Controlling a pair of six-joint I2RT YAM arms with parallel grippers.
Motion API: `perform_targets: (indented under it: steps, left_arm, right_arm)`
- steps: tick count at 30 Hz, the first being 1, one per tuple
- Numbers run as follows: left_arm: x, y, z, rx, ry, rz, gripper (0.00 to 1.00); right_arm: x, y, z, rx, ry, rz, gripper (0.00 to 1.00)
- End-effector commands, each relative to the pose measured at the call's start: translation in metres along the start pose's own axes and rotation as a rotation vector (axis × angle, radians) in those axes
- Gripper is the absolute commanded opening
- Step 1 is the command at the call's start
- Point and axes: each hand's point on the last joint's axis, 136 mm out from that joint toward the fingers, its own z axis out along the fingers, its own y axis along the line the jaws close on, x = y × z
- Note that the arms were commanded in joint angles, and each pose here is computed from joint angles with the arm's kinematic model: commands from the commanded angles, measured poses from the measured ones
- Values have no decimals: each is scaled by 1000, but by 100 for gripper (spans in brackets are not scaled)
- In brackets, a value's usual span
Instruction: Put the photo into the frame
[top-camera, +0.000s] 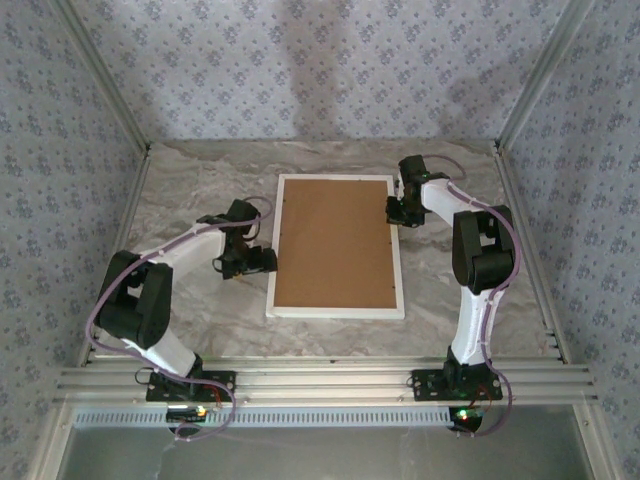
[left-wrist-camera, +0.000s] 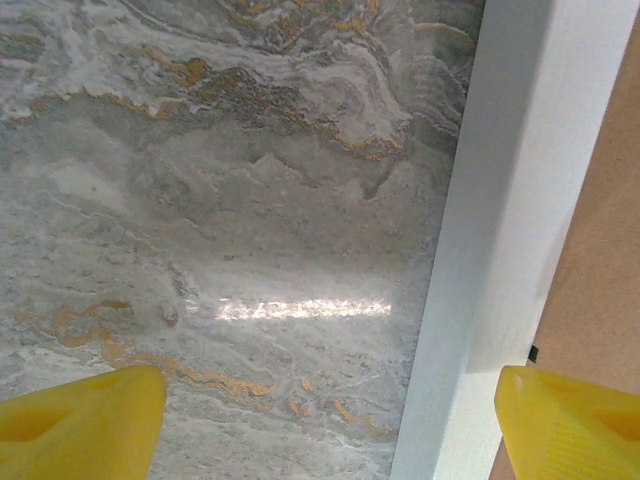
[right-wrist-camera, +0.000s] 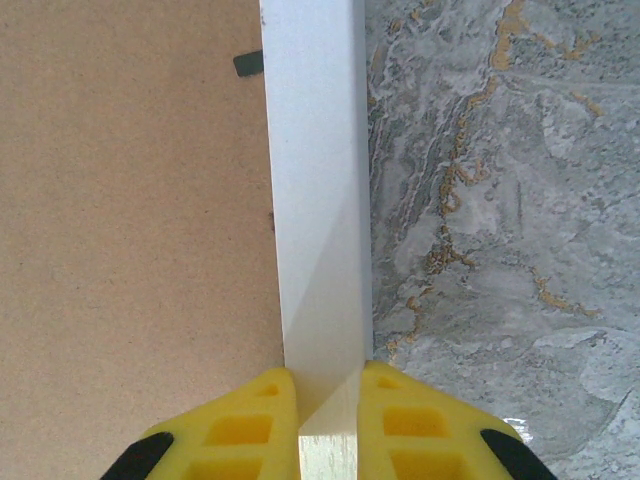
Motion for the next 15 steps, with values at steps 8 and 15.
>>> perform_targets:
  steps: [8, 15]
  left_arm:
    - [14, -7, 10, 9, 61, 7, 86]
    - [12, -10, 18, 9, 65, 13, 86]
  right_arm:
    - [11, 10, 2, -20, 40, 3, 15]
    - [11, 10, 1, -20, 39, 2, 15]
